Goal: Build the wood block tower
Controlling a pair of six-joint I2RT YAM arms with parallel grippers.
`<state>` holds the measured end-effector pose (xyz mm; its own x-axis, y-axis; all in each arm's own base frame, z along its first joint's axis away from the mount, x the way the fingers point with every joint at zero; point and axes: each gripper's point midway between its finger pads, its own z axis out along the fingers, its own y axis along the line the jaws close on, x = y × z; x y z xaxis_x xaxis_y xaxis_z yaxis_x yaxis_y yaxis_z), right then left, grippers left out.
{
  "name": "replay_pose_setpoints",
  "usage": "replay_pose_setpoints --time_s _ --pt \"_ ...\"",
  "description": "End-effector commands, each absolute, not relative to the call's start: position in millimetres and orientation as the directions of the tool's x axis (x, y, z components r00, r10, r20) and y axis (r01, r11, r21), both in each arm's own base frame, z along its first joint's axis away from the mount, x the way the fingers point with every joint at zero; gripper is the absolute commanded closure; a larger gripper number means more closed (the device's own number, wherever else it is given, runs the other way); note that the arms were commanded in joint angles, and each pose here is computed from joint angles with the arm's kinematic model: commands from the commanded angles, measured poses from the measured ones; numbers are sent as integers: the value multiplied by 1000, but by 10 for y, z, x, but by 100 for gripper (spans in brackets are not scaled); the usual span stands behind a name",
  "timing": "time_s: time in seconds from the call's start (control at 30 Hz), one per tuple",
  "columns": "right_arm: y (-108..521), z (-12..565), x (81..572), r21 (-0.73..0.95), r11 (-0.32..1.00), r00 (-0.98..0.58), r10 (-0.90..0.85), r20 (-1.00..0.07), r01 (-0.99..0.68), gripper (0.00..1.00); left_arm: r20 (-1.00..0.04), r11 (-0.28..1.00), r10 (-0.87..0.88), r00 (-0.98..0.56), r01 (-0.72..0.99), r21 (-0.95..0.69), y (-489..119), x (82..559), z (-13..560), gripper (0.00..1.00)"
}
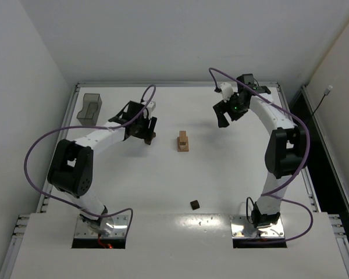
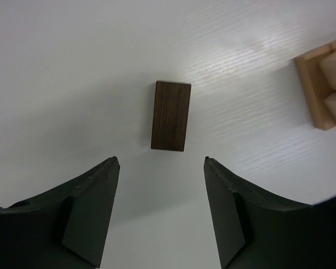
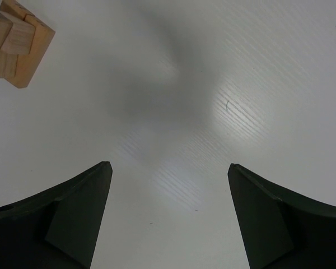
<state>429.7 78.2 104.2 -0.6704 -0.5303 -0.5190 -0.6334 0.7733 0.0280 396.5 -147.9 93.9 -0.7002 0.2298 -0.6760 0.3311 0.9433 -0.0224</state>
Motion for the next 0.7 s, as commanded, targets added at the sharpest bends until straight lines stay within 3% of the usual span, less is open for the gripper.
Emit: replay_pose_setpoints --time_s 0.0,0.17,0.67 --pt "822 1353 4346 2 770 -618 -510 -598 -638 18 -663 959 232 -712 280 35 -1380 3845 867 41" --pt "819 1331 4319 3 770 -619 -510 -597 -638 18 -683 945 249 -686 326 17 -1463 3793 801 36" --pt "821 1348 4343 3 770 -619 -510 -597 -638 18 -664 918 294 -688 397 -5 -1587 3829 510 36"
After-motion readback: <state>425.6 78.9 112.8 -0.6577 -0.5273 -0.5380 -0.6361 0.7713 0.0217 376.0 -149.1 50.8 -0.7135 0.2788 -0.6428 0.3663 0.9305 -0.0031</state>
